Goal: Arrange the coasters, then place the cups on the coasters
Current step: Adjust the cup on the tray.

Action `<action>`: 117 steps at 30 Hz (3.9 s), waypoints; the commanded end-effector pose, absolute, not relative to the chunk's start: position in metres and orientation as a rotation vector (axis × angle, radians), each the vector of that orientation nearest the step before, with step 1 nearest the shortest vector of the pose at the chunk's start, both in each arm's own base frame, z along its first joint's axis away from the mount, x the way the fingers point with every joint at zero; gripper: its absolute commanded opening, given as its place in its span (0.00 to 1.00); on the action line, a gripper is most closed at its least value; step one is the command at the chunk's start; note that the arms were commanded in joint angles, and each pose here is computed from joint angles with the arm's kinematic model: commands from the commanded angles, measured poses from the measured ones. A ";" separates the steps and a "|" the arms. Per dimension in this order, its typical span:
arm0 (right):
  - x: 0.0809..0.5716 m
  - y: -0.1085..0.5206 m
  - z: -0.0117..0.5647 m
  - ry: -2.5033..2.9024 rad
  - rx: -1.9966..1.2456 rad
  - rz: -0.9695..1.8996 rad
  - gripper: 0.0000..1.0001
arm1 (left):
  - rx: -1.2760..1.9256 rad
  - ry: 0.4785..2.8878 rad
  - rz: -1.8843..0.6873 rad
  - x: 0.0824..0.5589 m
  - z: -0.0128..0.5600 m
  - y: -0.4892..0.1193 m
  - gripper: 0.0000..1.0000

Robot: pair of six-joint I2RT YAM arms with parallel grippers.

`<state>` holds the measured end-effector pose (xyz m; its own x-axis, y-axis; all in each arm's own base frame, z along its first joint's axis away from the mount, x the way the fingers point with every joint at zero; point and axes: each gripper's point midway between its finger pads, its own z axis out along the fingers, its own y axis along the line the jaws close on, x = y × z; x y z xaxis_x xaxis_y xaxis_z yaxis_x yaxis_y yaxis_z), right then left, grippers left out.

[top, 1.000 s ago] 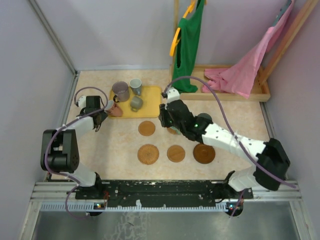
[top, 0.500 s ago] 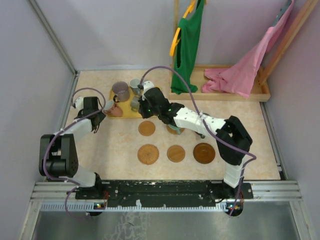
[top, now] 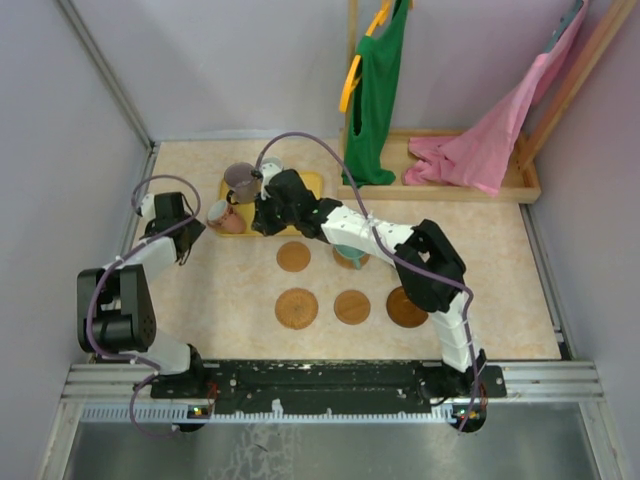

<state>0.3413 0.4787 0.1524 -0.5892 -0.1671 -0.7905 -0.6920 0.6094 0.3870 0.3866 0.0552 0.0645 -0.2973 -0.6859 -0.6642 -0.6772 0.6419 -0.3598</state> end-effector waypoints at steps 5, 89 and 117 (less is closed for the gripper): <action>0.352 0.512 0.159 2.015 -0.747 1.029 0.00 | -1.023 2.002 -0.093 0.409 0.074 0.058 0.54; 0.372 0.534 0.135 1.945 -0.704 1.062 0.00 | -0.895 2.055 -0.331 0.398 0.064 0.027 0.54; 0.421 0.456 0.146 2.050 -0.667 0.721 0.08 | -0.931 2.047 -0.351 0.406 0.087 0.027 0.54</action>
